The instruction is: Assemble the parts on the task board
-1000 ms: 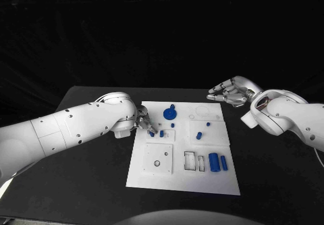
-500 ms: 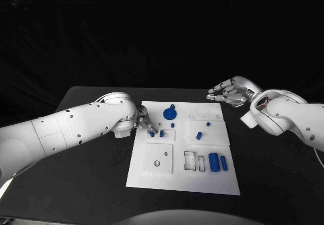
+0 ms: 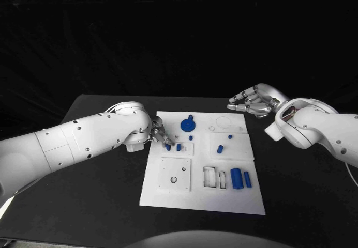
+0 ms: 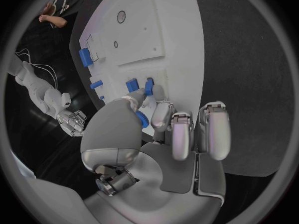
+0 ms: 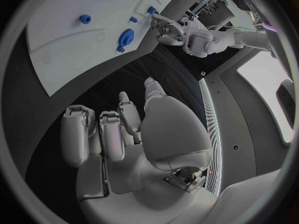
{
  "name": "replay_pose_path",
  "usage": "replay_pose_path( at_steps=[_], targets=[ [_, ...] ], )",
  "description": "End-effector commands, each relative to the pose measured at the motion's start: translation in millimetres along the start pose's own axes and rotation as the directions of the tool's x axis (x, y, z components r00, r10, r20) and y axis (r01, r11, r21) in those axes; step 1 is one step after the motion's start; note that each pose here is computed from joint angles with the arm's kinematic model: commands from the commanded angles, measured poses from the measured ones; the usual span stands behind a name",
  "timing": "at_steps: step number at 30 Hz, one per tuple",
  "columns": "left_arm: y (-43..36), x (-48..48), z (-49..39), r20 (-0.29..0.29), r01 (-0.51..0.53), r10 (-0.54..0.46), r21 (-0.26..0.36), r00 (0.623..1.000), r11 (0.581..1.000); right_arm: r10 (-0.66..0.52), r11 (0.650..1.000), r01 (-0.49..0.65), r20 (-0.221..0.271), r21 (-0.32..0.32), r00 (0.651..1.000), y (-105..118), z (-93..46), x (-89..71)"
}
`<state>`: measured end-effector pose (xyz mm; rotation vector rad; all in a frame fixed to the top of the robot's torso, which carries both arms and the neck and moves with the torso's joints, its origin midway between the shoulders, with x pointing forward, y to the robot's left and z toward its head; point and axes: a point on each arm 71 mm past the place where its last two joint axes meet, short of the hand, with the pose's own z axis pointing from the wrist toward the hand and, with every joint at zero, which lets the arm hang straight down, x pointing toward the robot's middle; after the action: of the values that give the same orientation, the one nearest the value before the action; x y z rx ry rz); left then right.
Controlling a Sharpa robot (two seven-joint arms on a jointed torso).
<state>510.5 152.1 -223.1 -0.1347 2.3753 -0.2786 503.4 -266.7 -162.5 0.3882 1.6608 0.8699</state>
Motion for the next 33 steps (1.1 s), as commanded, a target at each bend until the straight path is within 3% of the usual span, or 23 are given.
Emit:
replay_pose_path(
  at_steps=[1, 22, 33],
  targets=[
    [1.2, 4.7, 2.0, -0.021, -0.013, 0.013, -0.014, 1.000, 1.000, -0.001, 1.000, 0.001, -0.014, -0.013, 1.000, 1.5, 0.6, 1.9],
    [0.9, 4.6, 1.2, -0.014, -0.003, 0.003, -0.008, 1.000, 1.000, -0.001, 1.000, 0.001, -0.016, -0.013, 1.000, 1.7, 1.4, 2.5],
    [9.6, -2.9, -5.9, 0.053, 0.225, -0.228, 0.049, 0.972, 0.973, -0.002, 1.000, 0.002, -0.013, -0.009, 1.000, 0.0, 1.2, 1.1]
  ],
)
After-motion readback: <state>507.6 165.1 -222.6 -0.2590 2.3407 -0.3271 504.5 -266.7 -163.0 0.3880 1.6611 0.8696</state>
